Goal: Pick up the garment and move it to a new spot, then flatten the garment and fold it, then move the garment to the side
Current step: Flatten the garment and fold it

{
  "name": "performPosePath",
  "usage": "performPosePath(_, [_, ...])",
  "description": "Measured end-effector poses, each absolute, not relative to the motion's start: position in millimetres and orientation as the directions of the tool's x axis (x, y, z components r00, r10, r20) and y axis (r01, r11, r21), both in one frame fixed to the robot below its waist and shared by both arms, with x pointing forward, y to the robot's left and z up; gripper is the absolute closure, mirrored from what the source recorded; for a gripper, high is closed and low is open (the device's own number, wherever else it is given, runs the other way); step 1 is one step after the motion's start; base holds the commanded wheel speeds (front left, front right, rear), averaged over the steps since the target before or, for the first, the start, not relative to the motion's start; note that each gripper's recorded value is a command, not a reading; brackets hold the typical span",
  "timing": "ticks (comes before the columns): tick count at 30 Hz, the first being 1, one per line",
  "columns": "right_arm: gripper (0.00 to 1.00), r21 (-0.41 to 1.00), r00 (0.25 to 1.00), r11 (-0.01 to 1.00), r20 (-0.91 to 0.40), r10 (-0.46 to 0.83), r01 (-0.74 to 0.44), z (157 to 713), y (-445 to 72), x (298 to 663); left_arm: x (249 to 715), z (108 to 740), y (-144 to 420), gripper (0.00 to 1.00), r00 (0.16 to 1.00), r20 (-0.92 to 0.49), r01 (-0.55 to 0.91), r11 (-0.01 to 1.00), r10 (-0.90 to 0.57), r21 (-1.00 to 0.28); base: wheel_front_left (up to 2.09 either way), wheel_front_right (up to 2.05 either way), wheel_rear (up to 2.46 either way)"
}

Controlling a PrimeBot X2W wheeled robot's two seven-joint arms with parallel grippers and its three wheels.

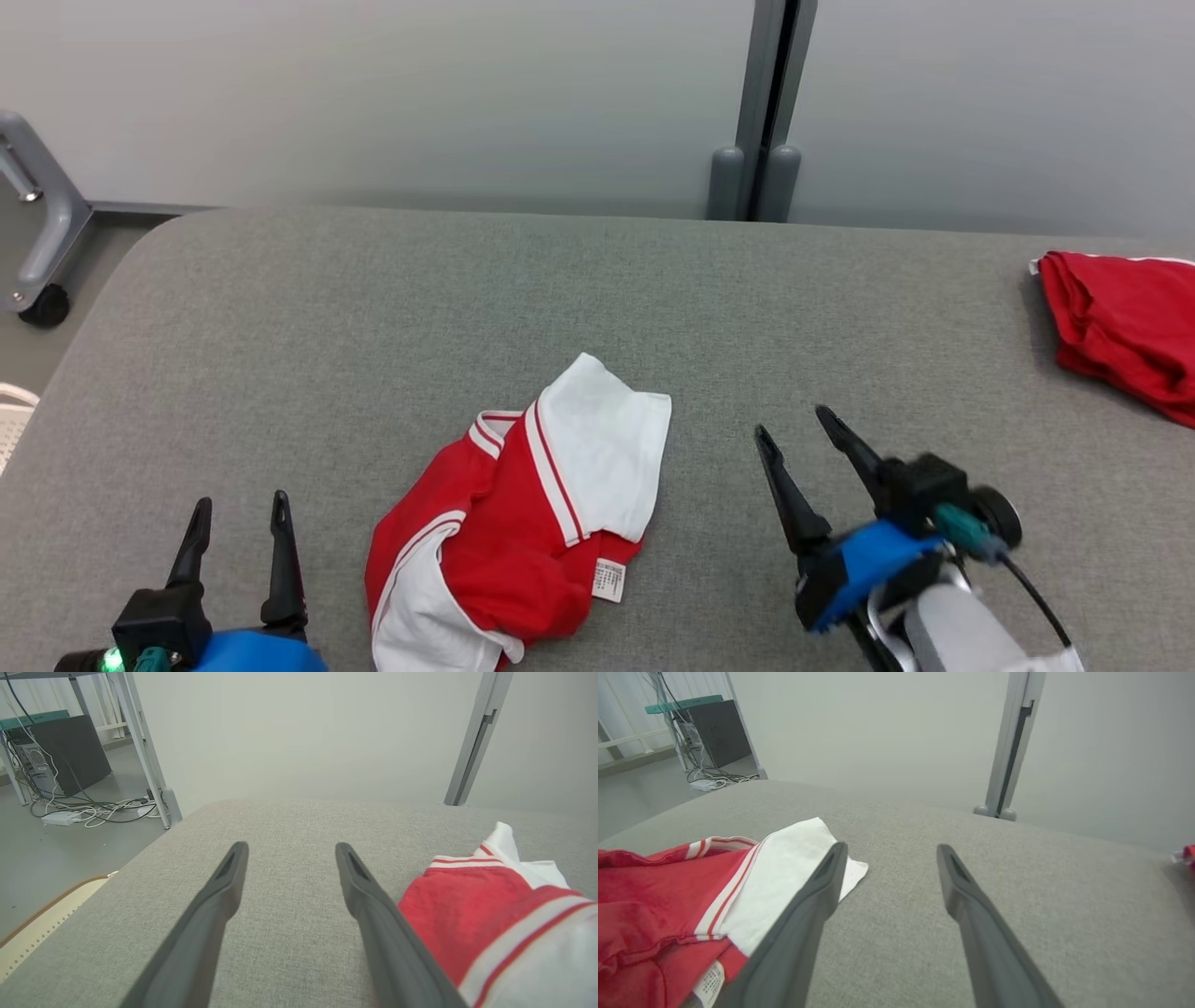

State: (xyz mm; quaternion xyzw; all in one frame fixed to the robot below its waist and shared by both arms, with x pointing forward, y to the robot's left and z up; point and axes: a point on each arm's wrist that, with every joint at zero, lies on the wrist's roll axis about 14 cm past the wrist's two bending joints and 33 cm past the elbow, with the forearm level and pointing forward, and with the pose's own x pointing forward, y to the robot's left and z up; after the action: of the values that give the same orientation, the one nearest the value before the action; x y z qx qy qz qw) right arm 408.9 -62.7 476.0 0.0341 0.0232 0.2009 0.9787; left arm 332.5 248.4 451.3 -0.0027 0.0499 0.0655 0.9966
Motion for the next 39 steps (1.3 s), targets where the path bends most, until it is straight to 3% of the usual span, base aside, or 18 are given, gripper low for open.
performPosePath(4, [0.00, 0.017, 0.872, 0.873, -0.043, 0.488, -0.488, 491.0, -25.8, 442.3, 335.4, 450.4, 253.6, 0.00, 0.983, -0.104, -0.150, 0.989, 0.149, 0.000, 0.00, 0.00, 0.00])
performPosePath(11, [0.00, -0.035, 0.802, 0.813, -0.189, 0.566, -0.582, 471.7, 15.6, 478.8, 339.1, 450.7, 262.4, 0.00, 0.976, -0.106, -0.191, 0.981, 0.188, -0.019, 0.00, 0.00, 0.00])
performPosePath(17, [0.00, -0.038, 0.738, 0.788, -0.380, 0.558, -0.615, 419.5, 24.3, 485.2, 335.6, 443.9, 275.6, 0.00, 0.963, -0.132, -0.239, 0.971, 0.235, -0.019, 0.00, 0.00, 0.00])
performPosePath(25, [0.01, -0.021, 0.670, 0.759, -0.487, 0.560, -0.650, 383.7, 31.6, 476.4, 330.5, 437.5, 282.8, 0.00, 0.952, -0.156, -0.268, 0.963, 0.263, -0.017, 0.00, 0.00, 0.00])
performPosePath(27, [0.75, -0.005, 0.661, 0.758, -0.494, 0.565, -0.652, 380.7, 33.4, 473.5, 332.0, 438.5, 283.3, 0.00, 0.953, -0.152, -0.269, 0.963, 0.263, -0.018, 0.00, 0.00, 0.00])
performPosePath(28, [1.00, -0.004, 0.656, 0.756, -0.499, 0.566, -0.655, 379.3, 33.8, 472.1, 332.6, 438.7, 283.4, 0.00, 0.953, -0.152, -0.269, 0.963, 0.263, -0.018, 0.00, 0.00, 0.00])
performPosePath(33, [1.00, -0.017, 0.672, 0.755, -0.469, 0.574, -0.656, 390.1, 37.2, 484.4, 333.3, 438.8, 283.6, 0.00, 0.952, -0.151, -0.271, 0.962, 0.265, -0.025, 0.00, 0.00, 0.00])
performPosePath(39, [1.00, -0.108, 0.736, 0.751, -0.330, 0.591, -0.651, 445.9, 45.3, 536.6, 334.1, 441.2, 284.1, 0.00, 0.953, -0.146, -0.273, 0.962, 0.267, -0.024, 0.00, 0.00, 0.00])
